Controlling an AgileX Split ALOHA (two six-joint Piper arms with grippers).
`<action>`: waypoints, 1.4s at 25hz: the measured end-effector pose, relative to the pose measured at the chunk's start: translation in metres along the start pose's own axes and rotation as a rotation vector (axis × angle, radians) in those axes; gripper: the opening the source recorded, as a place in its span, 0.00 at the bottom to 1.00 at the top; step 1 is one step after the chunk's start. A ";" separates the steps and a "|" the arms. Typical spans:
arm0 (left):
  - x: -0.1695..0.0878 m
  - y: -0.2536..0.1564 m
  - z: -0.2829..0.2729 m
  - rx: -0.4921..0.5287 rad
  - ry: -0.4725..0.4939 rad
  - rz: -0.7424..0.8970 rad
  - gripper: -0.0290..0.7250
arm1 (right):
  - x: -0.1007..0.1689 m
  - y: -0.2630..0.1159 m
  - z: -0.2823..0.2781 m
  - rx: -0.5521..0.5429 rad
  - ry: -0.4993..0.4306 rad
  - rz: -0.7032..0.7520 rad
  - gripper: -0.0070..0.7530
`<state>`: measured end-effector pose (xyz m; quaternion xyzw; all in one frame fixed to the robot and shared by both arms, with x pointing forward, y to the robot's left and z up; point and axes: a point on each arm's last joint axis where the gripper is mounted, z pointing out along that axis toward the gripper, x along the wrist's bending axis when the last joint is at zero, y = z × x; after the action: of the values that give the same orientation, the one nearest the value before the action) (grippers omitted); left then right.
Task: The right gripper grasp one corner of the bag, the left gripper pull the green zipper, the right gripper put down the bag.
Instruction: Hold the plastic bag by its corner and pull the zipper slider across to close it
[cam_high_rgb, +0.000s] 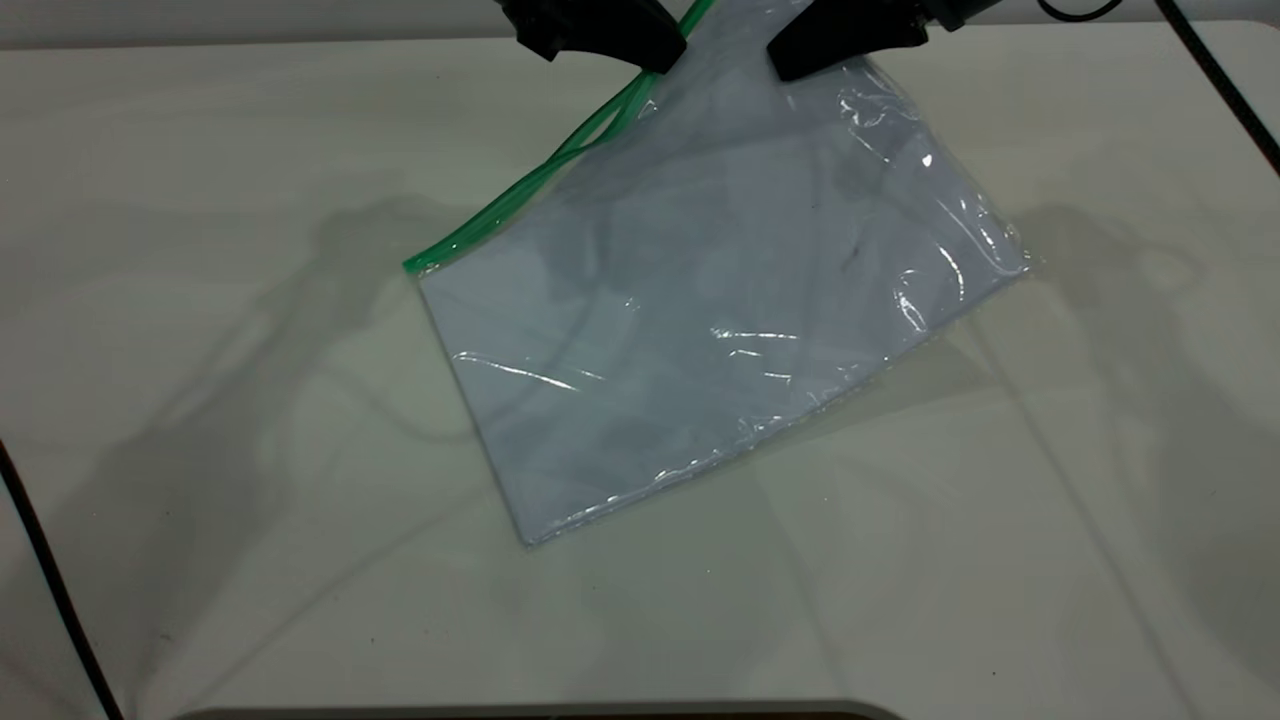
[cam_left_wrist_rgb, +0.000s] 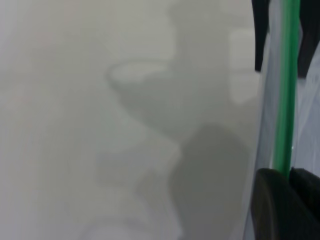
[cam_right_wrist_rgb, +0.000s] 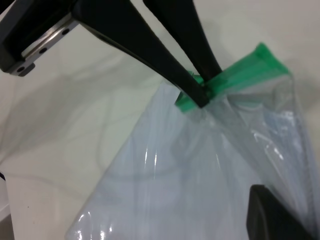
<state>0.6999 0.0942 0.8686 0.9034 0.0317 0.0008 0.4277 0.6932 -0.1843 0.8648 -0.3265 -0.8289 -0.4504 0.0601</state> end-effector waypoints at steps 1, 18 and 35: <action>0.000 -0.001 -0.001 0.009 0.000 0.002 0.11 | -0.001 0.000 -0.001 -0.004 -0.001 0.003 0.06; 0.006 -0.038 -0.022 0.255 -0.016 -0.011 0.11 | -0.005 0.001 -0.007 -0.032 -0.003 0.028 0.06; 0.008 -0.074 -0.055 0.402 -0.089 -0.110 0.13 | -0.006 0.002 -0.008 -0.042 -0.010 0.035 0.06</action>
<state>0.7022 0.1844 0.8461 0.9666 0.0617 -0.0690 0.2391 0.6972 -0.1928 0.8682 -0.3445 -0.8136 -0.4650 0.0567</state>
